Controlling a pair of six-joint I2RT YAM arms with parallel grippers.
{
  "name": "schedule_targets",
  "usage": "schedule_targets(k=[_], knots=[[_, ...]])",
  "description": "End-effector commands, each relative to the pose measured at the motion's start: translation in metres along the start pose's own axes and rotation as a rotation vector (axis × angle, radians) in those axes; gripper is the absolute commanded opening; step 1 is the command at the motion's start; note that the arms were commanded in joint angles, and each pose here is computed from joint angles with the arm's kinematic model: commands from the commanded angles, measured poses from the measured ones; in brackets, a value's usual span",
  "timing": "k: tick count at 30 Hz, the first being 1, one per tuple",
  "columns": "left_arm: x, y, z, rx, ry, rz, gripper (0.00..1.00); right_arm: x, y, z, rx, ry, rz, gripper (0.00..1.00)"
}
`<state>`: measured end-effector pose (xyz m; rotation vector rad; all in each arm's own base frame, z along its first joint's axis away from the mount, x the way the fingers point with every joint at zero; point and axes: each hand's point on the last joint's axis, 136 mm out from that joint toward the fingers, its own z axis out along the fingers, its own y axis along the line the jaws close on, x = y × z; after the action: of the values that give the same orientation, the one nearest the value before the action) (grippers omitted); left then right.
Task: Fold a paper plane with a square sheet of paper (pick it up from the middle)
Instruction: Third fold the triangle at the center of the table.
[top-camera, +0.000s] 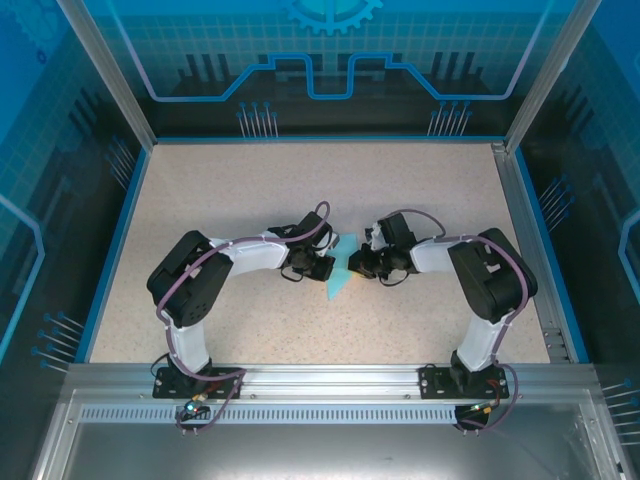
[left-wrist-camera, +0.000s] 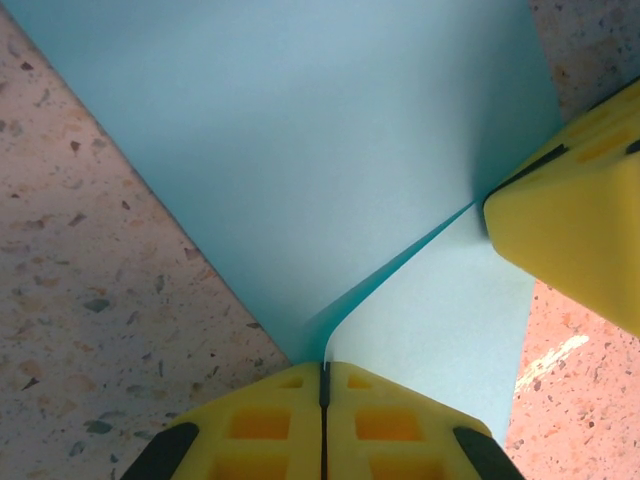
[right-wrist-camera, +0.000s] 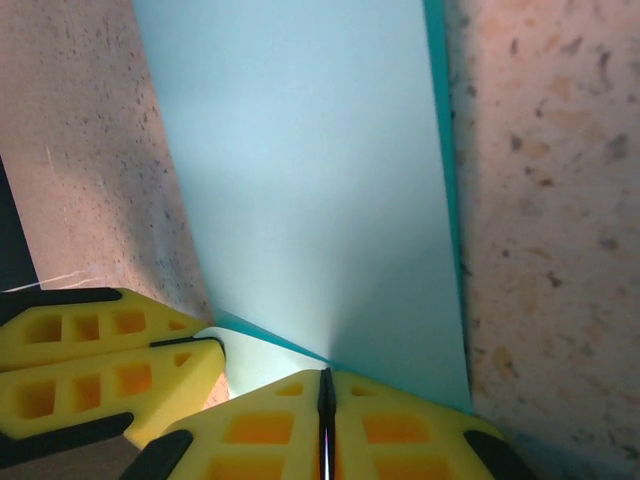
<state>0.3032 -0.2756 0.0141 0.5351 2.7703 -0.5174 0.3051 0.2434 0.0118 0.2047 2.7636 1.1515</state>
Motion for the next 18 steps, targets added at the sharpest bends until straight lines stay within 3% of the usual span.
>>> schedule_targets(k=[1,6,18], knots=[[0.022,0.006,0.015,-0.009,0.085,0.004,0.07,0.004,-0.017,0.006,0.046,0.032,0.023,0.1],[0.023,0.007,0.014,-0.012,0.089,0.008,0.07,-0.006,0.01,-0.015,-0.01,0.006,-0.008,0.11],[0.021,0.006,0.014,-0.011,0.084,0.003,0.07,-0.019,0.005,-0.02,-0.073,0.001,0.032,0.12]])
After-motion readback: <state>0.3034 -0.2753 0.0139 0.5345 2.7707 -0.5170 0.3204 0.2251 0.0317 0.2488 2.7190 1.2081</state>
